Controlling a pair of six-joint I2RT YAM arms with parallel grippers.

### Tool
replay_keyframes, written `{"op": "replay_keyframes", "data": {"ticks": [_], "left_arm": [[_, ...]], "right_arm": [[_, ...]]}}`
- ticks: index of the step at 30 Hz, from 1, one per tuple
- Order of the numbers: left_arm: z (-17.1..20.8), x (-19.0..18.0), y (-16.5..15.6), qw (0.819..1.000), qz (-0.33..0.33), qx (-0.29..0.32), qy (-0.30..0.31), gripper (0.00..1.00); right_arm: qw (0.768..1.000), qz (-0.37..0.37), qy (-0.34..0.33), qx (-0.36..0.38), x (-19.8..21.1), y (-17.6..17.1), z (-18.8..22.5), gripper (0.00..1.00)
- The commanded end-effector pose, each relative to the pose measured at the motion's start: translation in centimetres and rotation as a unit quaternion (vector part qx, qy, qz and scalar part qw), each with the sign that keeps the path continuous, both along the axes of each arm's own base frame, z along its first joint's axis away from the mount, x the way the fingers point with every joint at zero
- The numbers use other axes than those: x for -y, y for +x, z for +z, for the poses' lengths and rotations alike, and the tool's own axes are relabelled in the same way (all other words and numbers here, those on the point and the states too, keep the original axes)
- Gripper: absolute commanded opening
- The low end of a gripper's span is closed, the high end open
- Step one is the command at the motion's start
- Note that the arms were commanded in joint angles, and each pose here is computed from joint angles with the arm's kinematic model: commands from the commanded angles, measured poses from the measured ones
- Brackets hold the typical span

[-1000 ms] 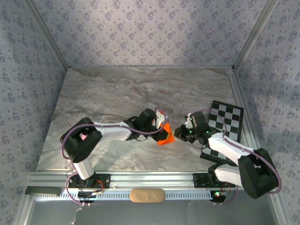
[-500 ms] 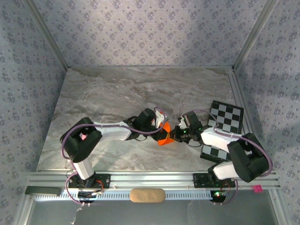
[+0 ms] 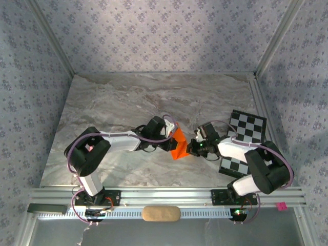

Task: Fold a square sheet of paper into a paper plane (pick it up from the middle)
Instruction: Fold the triangle a second time at the center of the table.

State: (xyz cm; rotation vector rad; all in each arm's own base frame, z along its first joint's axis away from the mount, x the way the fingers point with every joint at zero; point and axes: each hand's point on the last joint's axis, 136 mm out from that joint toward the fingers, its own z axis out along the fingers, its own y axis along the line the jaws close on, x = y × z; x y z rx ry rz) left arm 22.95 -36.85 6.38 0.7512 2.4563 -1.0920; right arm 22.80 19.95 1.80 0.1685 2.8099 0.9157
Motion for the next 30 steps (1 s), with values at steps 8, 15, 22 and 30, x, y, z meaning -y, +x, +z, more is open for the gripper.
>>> {"op": "replay_keyframes", "data": {"ticks": [8, 15, 22, 30], "left_arm": [[-1.7, -1.6, 1.3, 0.998, 0.016, 0.002, 0.066, 0.00], [-2.0, -2.3, 2.0, 0.995, 0.027, 0.020, 0.091, 0.00], [-2.1, -2.4, 2.5, 0.994, 0.027, 0.029, 0.107, 0.00], [-2.4, -2.6, 2.7, 0.992, 0.028, 0.029, 0.118, 0.00]], "right_arm": [[0.999, 0.002, -0.030, -0.028, 0.4, -1.1, -1.1, 0.01], [0.999, -0.004, -0.034, -0.035, 0.4, -1.4, -1.4, 0.00], [0.999, -0.005, -0.036, -0.035, 0.5, -1.4, -1.5, 0.00], [0.999, -0.004, -0.036, -0.035, 0.4, -1.3, -1.4, 0.00]]}}
